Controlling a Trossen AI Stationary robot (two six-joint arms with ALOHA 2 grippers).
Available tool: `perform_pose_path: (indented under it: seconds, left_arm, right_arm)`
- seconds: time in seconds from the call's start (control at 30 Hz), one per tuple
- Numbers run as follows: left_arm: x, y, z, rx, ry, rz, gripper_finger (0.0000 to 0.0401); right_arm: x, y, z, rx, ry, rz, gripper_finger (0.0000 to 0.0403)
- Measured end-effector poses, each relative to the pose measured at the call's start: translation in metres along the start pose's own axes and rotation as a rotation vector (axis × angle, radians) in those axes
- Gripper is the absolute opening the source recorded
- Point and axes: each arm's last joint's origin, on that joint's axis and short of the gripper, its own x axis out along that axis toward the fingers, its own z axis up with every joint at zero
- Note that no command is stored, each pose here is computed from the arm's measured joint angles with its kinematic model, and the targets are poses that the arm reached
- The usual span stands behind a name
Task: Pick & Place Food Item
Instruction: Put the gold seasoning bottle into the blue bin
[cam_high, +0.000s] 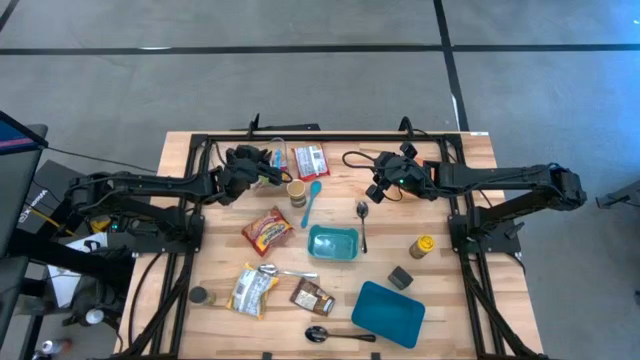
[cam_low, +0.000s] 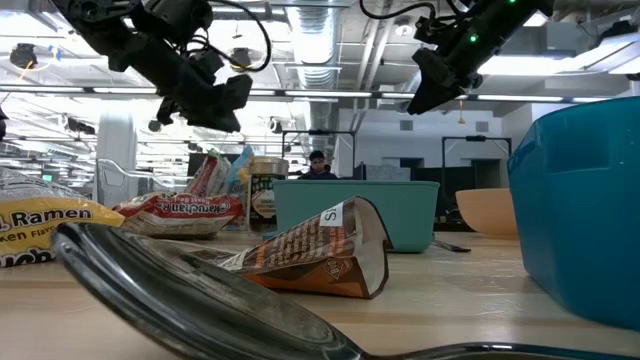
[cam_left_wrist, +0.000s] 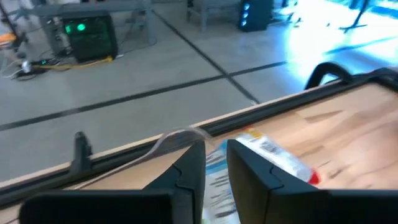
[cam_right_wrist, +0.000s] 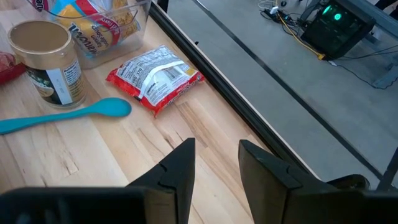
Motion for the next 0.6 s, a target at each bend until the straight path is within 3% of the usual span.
perform_pose_path:
  seconds: [0.3,0.5,0.6]
  left_arm:
    - [-0.016,-0.014,0.004,0.170,-0.045,-0.143,0.0013]
    - [-0.022,-0.025,0.003,0.289,-0.028,-0.401,0.0003]
    - [-0.024,-0.028,0.002,0.291,-0.015,-0.534,0.0006]
  right_arm:
    - [0.000,0.000,-0.001,-0.003,0.005,-0.001,0.0116]
    - [0.000,0.000,-0.002,-0.013,0.020,-0.003,0.0116]
    - [0.000,0.000,-0.003,-0.017,0.026,-0.003,0.0116]
